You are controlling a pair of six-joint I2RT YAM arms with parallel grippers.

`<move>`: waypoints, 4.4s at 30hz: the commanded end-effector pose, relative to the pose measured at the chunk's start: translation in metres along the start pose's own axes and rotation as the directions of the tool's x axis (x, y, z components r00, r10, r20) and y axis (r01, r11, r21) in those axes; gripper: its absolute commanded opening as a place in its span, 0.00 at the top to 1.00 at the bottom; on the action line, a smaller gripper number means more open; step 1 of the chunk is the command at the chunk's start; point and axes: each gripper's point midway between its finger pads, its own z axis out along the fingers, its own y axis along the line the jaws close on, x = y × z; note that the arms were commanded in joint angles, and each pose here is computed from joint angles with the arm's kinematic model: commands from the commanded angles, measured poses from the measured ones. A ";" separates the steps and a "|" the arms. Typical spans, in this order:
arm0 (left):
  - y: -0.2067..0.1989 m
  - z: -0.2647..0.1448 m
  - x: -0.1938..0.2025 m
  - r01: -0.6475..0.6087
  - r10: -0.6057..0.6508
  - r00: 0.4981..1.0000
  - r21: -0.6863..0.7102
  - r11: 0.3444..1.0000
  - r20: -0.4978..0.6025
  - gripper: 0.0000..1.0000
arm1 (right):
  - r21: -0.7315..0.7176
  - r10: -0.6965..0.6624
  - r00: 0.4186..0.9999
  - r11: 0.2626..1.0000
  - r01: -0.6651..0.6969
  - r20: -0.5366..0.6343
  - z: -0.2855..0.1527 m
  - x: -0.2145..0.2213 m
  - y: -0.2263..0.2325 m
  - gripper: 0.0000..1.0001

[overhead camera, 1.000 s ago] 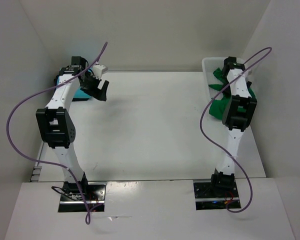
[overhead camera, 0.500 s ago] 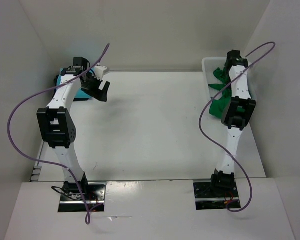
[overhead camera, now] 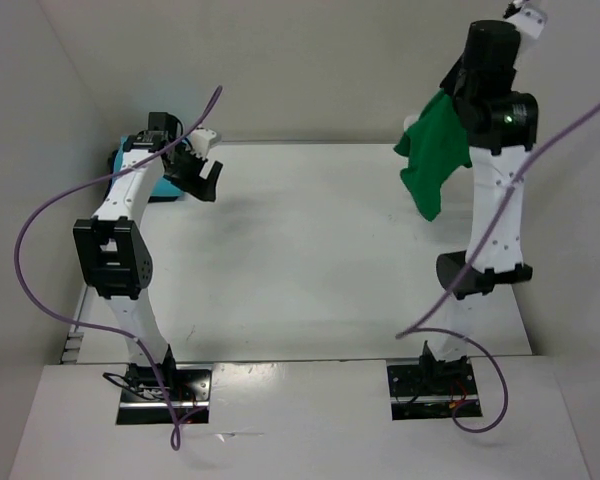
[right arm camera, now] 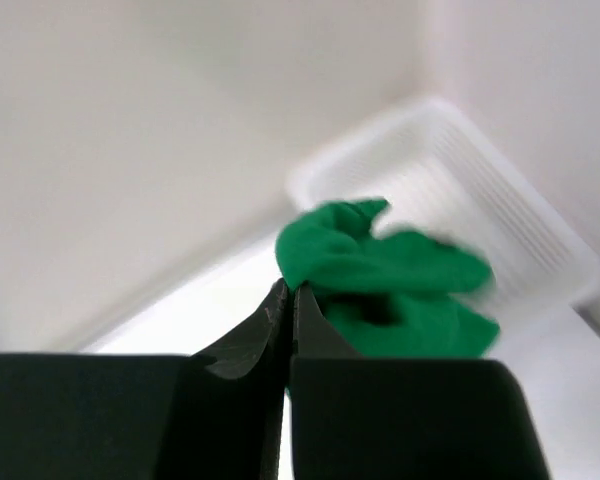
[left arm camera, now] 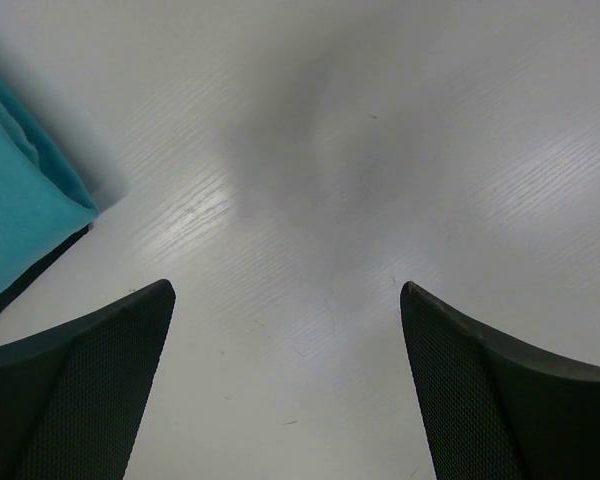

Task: Fold and stack the t-shirts
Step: Grab crumpled tshirt from bin with the right arm, then move the tshirt to the center of the board, then flatten out the tshirt

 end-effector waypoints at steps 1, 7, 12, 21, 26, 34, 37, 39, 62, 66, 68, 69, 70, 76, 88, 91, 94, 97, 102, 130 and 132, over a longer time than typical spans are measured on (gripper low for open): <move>-0.002 -0.028 -0.021 -0.016 0.020 0.996 -0.046 0.999 0.082 0.00 | -0.358 0.078 0.982 0.934 -0.012 0.171 -0.105 -0.075 0.044 1.00; 0.027 -0.059 -0.021 0.062 -0.042 0.989 -0.140 0.988 0.141 0.00 | -0.716 0.049 0.988 0.695 0.071 0.145 -0.193 -0.070 0.104 1.00; 0.038 -0.080 -0.023 0.080 -0.048 0.983 -0.177 0.981 0.176 0.00 | -0.665 -0.081 0.995 0.746 0.017 -0.064 -0.136 0.012 0.125 0.90; -0.006 -0.102 -0.022 -0.078 0.093 0.983 -0.102 0.992 0.158 0.00 | -0.527 -0.277 0.900 0.848 0.063 -0.337 -0.082 0.143 0.112 0.00; -0.171 -0.094 -0.033 -0.538 0.520 0.839 0.104 0.836 0.161 0.00 | -0.361 -0.190 0.921 0.931 0.058 -0.341 -0.073 0.152 0.056 0.00; -0.393 -0.008 0.056 -0.837 0.871 0.478 0.360 0.413 0.111 0.00 | -0.118 0.099 0.949 0.983 -0.139 -0.299 -0.062 0.138 -0.052 0.00; -0.444 0.014 0.082 -0.813 0.875 0.455 0.480 0.331 0.167 0.00 | -0.060 0.144 0.955 0.985 -0.164 -0.258 -0.059 0.130 -0.078 0.00; -0.463 0.024 0.101 -0.791 0.875 0.452 0.530 0.305 0.171 0.00 | -0.052 0.139 0.961 0.986 -0.155 -0.241 -0.060 0.124 -0.086 0.00; -0.485 0.085 0.140 -0.805 0.877 0.453 0.497 0.324 0.160 1.00 | -0.123 0.080 0.936 0.984 -0.129 -0.342 -0.073 0.173 -0.094 0.00; -0.474 0.052 0.108 -0.831 0.869 0.456 0.443 0.338 0.191 1.00 | -0.129 0.080 0.930 0.982 -0.135 -0.360 -0.071 0.180 -0.094 0.00; -0.458 0.023 0.070 -0.837 0.840 0.494 0.385 0.389 0.225 1.00 | -0.121 0.071 0.919 0.984 -0.128 -0.388 -0.065 0.190 -0.094 0.00; -0.437 0.009 0.041 -0.817 0.810 0.542 0.365 0.447 0.222 1.00 | -0.126 0.064 0.908 0.984 -0.127 -0.414 -0.062 0.200 -0.092 0.00; -0.424 -0.003 0.023 -0.800 0.784 0.578 0.350 0.488 0.228 1.00 | -0.121 0.051 0.903 0.986 -0.113 -0.427 -0.059 0.207 -0.094 0.00; -0.296 -0.062 -0.057 -0.617 0.558 0.784 0.253 0.745 0.271 1.00 | -0.159 0.025 0.846 0.979 -0.129 -0.533 -0.048 0.245 -0.083 0.00; -0.020 -0.027 -0.070 -0.008 0.013 0.968 -0.020 1.000 0.252 0.57 | -0.307 -0.204 0.745 0.952 -0.001 -0.635 -0.056 0.319 -0.013 0.00; -0.013 -0.025 -0.058 0.000 0.010 0.976 -0.043 0.999 0.220 0.36 | -0.342 -0.257 0.731 0.939 0.034 -0.632 -0.063 0.331 -0.001 0.00; -0.034 -0.041 -0.053 -0.072 0.083 0.972 -0.061 0.996 0.221 0.30 | -0.333 -0.317 0.686 0.936 0.114 -0.655 -0.068 0.357 -0.009 0.00; -0.106 -0.040 -0.032 -0.248 0.240 0.958 0.035 0.968 0.159 0.26 | -0.285 -0.318 0.610 0.946 0.154 -0.726 -0.074 0.398 -0.027 0.00; -0.209 -0.016 0.038 -0.415 0.421 0.906 0.245 0.876 0.028 0.26 | -0.373 -0.397 0.578 0.913 0.166 -0.713 -0.118 0.421 -0.010 0.09; -0.214 -0.026 0.119 -0.364 0.395 0.916 0.269 0.892 -0.069 0.27 | -0.565 -0.635 0.366 0.772 0.290 -0.680 -0.244 0.475 0.034 1.00; -0.214 -0.026 0.119 -0.364 0.395 0.916 0.269 0.892 -0.069 0.27 | -0.561 -0.647 0.398 0.762 0.323 -0.650 -0.230 0.441 0.042 1.00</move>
